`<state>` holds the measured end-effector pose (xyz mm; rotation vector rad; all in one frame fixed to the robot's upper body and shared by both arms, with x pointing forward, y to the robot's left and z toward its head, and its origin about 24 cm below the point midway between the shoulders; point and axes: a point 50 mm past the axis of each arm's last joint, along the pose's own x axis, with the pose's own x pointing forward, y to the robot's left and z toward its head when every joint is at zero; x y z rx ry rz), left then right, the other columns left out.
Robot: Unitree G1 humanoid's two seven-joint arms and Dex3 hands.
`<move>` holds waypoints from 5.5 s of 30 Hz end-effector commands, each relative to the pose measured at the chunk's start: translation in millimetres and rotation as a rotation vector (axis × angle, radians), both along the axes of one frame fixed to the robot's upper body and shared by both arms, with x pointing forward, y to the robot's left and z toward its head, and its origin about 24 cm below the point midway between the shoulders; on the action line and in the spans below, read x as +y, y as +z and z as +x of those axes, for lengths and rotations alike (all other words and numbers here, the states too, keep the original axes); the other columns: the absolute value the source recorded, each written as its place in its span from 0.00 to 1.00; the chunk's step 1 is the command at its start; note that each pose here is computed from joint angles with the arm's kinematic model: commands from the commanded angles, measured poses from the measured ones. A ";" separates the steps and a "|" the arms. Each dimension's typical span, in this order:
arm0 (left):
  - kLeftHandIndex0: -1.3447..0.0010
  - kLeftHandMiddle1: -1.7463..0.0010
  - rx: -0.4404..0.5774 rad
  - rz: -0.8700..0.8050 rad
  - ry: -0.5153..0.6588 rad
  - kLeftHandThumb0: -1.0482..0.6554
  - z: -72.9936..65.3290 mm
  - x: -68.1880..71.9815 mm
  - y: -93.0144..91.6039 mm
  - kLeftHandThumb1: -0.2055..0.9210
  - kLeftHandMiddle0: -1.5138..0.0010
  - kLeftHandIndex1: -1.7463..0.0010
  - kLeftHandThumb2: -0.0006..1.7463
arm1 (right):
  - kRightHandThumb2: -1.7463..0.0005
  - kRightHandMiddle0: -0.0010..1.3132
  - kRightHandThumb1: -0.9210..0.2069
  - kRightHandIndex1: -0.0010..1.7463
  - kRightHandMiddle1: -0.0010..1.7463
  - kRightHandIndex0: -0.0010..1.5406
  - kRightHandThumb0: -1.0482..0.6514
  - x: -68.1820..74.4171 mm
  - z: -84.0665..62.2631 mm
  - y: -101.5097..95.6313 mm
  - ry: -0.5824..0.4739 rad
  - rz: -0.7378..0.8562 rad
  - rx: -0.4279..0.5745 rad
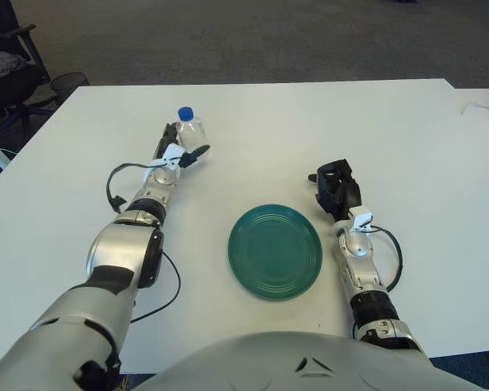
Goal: Put the bottle into the plate.
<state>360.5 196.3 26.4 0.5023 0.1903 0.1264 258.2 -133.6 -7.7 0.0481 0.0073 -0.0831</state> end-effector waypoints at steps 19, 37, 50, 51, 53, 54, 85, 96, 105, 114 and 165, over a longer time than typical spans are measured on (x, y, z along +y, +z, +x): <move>0.84 0.00 -0.051 -0.085 -0.050 0.26 4.0 -27.9 3.7 0.92 0.64 0.03 0.00 | 0.68 0.17 0.03 0.65 1.00 0.22 0.41 1.6 -37.2 -61.4 -0.002 0.030 0.338; 0.76 0.00 -0.067 -0.158 -0.057 0.26 5.4 -42.2 5.3 0.91 0.53 0.00 0.00 | 0.68 0.17 0.03 0.66 1.00 0.23 0.41 2.6 -36.3 -60.5 0.009 0.023 0.334; 0.38 0.00 -0.115 -0.385 -0.005 0.43 9.1 -53.8 12.5 0.70 0.28 0.00 0.40 | 0.68 0.17 0.03 0.66 1.00 0.22 0.41 2.7 -37.4 -59.9 0.021 0.022 0.339; 0.35 0.00 -0.123 -0.401 -0.010 0.45 9.7 -54.7 14.0 0.63 0.26 0.00 0.49 | 0.68 0.17 0.03 0.66 1.00 0.22 0.41 2.7 -37.4 -60.0 0.023 0.023 0.342; 0.32 0.00 -0.138 -0.422 -0.023 0.47 10.3 -56.3 16.2 0.55 0.24 0.00 0.59 | 0.67 0.17 0.03 0.66 1.00 0.22 0.41 2.4 -37.3 -60.2 0.023 0.027 0.344; 0.30 0.00 -0.145 -0.430 -0.029 0.49 10.4 -57.0 17.1 0.52 0.23 0.00 0.64 | 0.67 0.17 0.04 0.66 1.00 0.22 0.41 2.3 -37.2 -60.3 0.022 0.030 0.344; 0.22 0.00 -0.274 -0.420 -0.247 0.57 9.3 -66.5 34.8 0.39 0.16 0.00 0.83 | 0.65 0.18 0.06 0.64 1.00 0.23 0.41 5.7 -38.7 -61.2 0.005 0.034 0.345; 0.22 0.00 -0.330 -0.424 -0.272 0.58 7.4 -66.0 39.8 0.38 0.16 0.00 0.84 | 0.66 0.17 0.05 0.64 1.00 0.23 0.41 5.3 -39.9 -62.0 -0.005 0.031 0.342; 0.23 0.00 -0.522 -0.331 -0.444 0.58 -4.4 -58.7 63.9 0.41 0.18 0.00 0.79 | 0.69 0.16 0.02 0.64 1.00 0.23 0.41 6.5 -40.5 -62.6 -0.007 0.017 0.347; 0.24 0.00 -0.709 -0.256 -0.619 0.58 -28.3 -59.2 92.7 0.43 0.19 0.00 0.76 | 0.70 0.15 0.01 0.63 1.00 0.23 0.41 7.6 -40.4 -63.7 0.000 0.018 0.355; 0.25 0.00 -0.757 0.278 -1.293 0.52 -85.0 -109.9 64.3 0.50 0.20 0.00 0.69 | 0.69 0.16 0.02 0.66 1.00 0.19 0.41 16.3 -42.3 -59.5 -0.039 0.010 0.357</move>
